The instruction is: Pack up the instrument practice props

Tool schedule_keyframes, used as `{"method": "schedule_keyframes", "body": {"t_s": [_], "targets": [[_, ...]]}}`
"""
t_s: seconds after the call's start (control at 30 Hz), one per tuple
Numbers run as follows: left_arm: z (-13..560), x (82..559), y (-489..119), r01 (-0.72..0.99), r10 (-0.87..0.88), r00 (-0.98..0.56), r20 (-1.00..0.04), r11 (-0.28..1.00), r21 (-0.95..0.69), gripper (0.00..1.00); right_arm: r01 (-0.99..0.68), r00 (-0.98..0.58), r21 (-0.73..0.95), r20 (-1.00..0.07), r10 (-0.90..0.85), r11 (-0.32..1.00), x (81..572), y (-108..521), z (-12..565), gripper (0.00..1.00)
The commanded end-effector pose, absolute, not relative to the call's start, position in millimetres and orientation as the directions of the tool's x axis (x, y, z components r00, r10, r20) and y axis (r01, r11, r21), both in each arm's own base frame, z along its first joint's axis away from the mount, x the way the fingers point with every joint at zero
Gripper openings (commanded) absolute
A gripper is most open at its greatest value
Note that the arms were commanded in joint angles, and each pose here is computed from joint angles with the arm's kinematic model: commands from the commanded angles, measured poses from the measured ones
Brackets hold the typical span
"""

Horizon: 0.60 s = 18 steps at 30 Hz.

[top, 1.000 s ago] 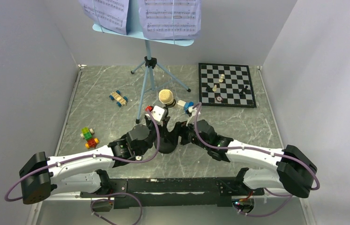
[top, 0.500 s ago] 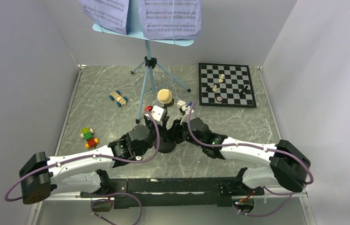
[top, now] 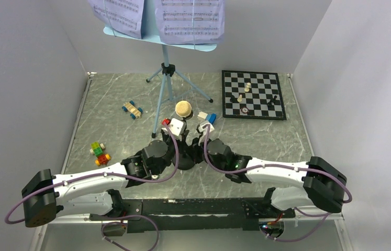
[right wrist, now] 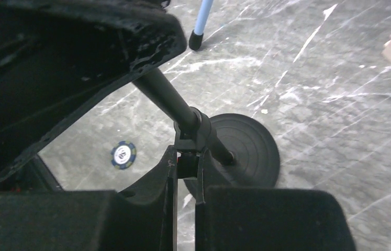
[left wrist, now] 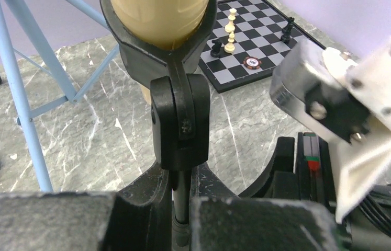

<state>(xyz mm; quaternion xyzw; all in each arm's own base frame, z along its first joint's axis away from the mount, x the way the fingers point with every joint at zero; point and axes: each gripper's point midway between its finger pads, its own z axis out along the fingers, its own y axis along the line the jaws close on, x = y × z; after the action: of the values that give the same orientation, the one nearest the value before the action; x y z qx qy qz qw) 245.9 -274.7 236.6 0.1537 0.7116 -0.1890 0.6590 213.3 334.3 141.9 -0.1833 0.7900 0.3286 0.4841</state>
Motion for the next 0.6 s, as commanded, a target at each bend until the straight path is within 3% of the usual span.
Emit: {"method": "schedule_keyframes", "body": {"t_s": [0.0, 0.3, 0.57], "targets": [[230.1, 247.0, -271.0, 0.450, -0.002, -0.101, -0.995, 0.892, -0.048, 0.00, -0.564, -0.255, 0.005, -0.952, -0.169, 0.826, 231.2, 292.3, 127.8, 0.00], [225.4, 244.8, -273.8, 0.476, 0.004, -0.089, -0.996, 0.878, -0.039, 0.00, -0.494, -0.031, -0.346, -0.910, -0.414, 0.798, 221.6, 279.3, 133.9, 0.00], [219.0, 239.3, -279.0, 0.525, 0.024, -0.079, -0.997, 0.851, -0.021, 0.00, -0.411, 0.122, -0.606, -0.777, -0.618, 0.681, 204.7, 275.1, 125.3, 0.00]]}}
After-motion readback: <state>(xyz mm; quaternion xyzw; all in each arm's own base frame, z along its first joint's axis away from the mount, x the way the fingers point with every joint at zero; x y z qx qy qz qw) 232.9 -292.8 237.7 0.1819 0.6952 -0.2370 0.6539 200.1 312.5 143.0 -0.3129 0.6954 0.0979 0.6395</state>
